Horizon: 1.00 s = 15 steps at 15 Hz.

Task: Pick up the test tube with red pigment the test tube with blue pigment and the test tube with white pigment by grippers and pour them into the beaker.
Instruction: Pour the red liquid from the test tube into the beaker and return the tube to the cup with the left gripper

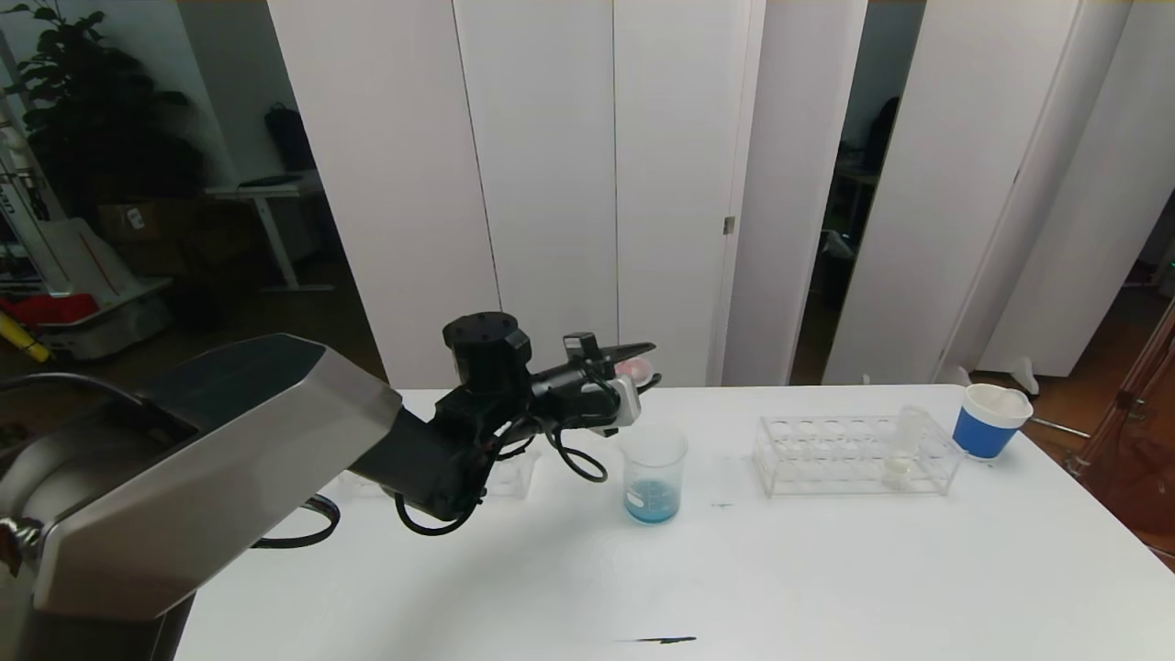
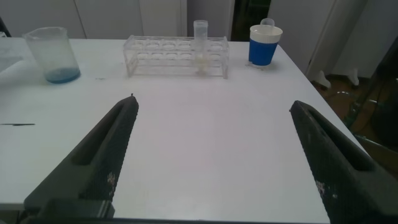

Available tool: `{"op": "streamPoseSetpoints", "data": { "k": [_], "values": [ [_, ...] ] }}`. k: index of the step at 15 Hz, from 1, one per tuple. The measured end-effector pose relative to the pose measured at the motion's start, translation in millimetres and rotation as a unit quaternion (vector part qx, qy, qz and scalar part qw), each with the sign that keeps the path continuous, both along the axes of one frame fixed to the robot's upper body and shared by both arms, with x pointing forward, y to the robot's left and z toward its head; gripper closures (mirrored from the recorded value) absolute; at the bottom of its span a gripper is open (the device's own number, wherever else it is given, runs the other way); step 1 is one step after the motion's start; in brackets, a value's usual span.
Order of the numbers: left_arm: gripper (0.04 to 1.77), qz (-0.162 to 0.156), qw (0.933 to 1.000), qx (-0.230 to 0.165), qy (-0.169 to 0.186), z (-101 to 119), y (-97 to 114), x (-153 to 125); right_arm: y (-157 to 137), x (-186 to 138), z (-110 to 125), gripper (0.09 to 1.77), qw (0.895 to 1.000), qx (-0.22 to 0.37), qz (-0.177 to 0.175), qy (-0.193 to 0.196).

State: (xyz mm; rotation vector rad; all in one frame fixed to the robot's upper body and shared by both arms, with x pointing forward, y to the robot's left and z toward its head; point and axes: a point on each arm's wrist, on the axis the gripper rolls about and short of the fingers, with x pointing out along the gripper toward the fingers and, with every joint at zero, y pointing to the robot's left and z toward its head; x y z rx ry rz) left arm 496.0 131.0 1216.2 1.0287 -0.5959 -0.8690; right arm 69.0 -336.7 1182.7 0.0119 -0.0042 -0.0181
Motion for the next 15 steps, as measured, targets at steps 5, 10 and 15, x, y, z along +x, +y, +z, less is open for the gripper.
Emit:
{"op": "streamPoseSetpoints", "data": {
  "k": [5,10,15],
  "values": [
    [1.22,-0.001,0.9992,0.024,-0.032,-7,-5,1,0,0,0,0.11,1.000,0.000,0.000,0.000],
    [1.22,0.014,0.9961,0.045,-0.075,-14,-7,3,0,0,0,0.11,1.000,0.000,0.000,0.000],
    [1.22,0.028,0.9910,0.060,-0.117,-20,-9,3,0,0,0,0.11,1.000,0.000,0.000,0.000]
  ]
}}
